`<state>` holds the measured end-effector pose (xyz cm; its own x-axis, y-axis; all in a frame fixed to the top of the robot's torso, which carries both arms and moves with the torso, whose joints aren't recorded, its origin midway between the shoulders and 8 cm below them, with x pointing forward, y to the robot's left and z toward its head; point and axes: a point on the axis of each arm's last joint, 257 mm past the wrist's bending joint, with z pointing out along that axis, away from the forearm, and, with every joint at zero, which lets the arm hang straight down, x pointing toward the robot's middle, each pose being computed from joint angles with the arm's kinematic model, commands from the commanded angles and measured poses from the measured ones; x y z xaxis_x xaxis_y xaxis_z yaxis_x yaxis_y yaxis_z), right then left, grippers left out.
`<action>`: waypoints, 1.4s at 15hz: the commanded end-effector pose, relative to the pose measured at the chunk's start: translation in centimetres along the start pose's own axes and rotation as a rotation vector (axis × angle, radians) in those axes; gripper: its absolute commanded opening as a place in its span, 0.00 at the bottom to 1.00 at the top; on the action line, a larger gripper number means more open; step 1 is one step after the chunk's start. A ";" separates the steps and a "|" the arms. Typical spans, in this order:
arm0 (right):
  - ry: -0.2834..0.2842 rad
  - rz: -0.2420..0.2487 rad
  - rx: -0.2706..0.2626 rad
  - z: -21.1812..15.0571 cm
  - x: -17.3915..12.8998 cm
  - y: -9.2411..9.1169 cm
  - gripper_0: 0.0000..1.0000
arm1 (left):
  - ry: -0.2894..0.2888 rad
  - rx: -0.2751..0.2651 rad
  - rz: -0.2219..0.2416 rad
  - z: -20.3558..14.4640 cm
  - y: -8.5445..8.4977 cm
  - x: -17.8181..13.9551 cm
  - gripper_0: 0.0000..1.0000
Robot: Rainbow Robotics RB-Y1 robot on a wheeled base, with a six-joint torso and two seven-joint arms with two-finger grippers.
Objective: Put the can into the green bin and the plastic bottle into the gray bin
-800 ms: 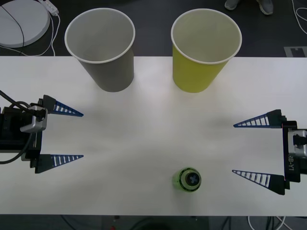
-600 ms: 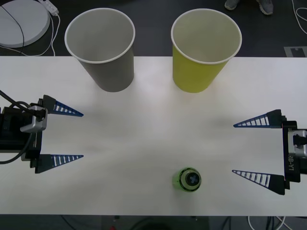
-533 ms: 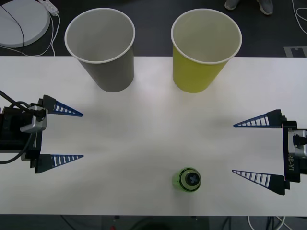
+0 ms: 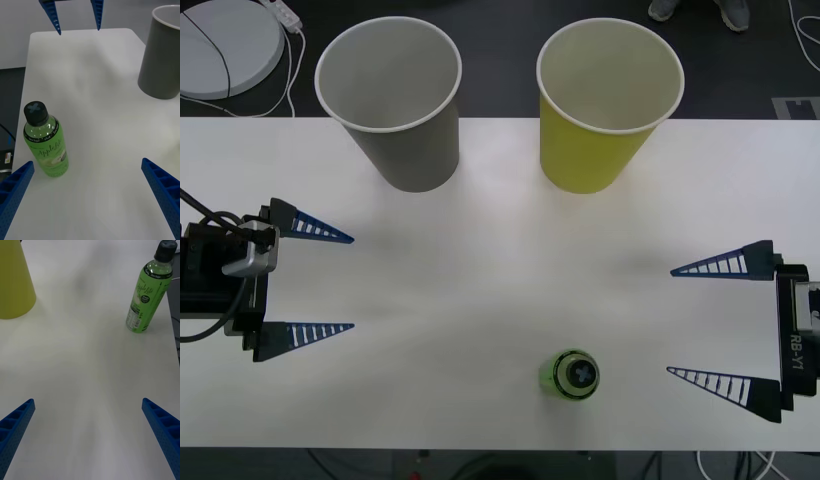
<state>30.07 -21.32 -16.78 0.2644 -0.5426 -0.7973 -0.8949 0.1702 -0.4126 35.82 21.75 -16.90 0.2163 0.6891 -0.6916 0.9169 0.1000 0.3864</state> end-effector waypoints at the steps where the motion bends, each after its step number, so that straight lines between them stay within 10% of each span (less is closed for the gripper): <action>1: -0.041 -0.050 0.037 -0.4 -0.7 -0.3 1.00 | 0.000 0.000 0.000 0.0 0.0 0.0 1.00; 11: -0.019 -0.066 0.007 -2.5 5.4 2.9 1.00 | 0.000 0.000 0.000 0.0 0.0 0.0 1.00; 21: -0.128 0.032 0.010 -1.6 8.7 5.0 1.00 | 0.000 0.000 0.000 0.0 0.0 0.0 1.00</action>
<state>27.37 -26.51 -24.94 0.2835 -0.4367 -0.8538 -0.8967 0.1948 -0.3975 35.81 21.75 -16.90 0.2161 0.6892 -0.6916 0.9170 0.1000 0.3862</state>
